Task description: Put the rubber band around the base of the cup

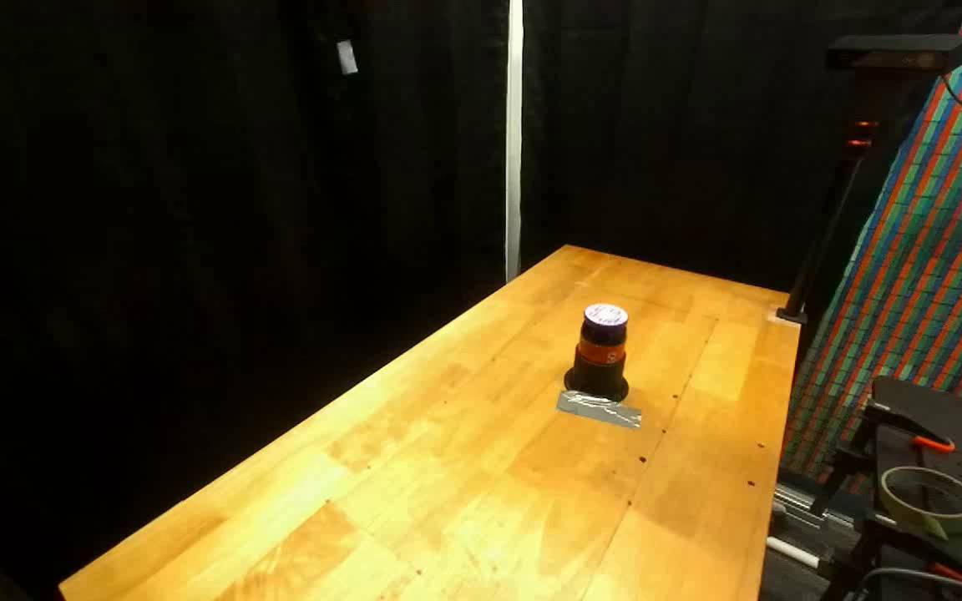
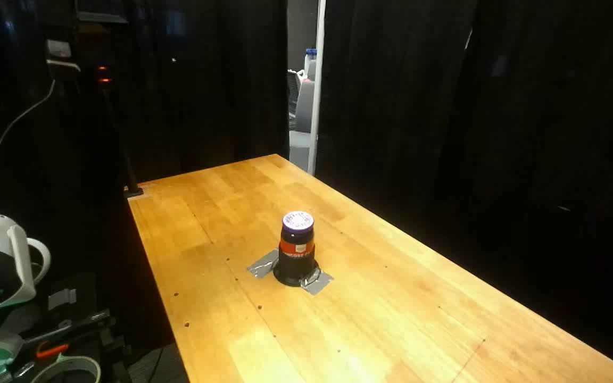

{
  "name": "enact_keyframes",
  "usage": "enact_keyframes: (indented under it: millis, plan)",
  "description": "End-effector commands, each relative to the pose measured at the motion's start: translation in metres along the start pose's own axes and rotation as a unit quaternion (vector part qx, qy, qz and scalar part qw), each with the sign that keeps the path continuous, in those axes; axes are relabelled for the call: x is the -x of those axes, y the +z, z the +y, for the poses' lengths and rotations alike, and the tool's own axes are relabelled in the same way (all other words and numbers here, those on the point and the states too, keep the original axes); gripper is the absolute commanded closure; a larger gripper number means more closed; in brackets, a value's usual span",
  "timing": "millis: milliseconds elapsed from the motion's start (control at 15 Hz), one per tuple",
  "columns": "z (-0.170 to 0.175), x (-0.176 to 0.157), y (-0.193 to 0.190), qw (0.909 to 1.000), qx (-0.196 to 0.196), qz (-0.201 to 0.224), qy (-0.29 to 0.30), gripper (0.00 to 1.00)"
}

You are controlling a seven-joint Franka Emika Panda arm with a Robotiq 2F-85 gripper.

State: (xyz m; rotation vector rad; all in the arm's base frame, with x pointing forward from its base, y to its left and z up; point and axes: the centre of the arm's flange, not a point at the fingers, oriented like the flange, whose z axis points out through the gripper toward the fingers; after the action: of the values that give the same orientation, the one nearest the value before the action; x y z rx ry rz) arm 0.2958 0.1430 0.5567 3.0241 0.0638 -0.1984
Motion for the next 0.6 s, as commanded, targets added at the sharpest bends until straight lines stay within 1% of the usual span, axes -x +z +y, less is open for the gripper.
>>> enact_keyframes:
  millis: [0, 533]
  plan:
    - [-0.0001, 0.0003, -0.0017, 1.0000, 0.000, 0.002, 0.000, 0.00]
    - [-0.0001, 0.0015, -0.0048, 1.0000, -0.001, 0.006, 0.000, 0.00]
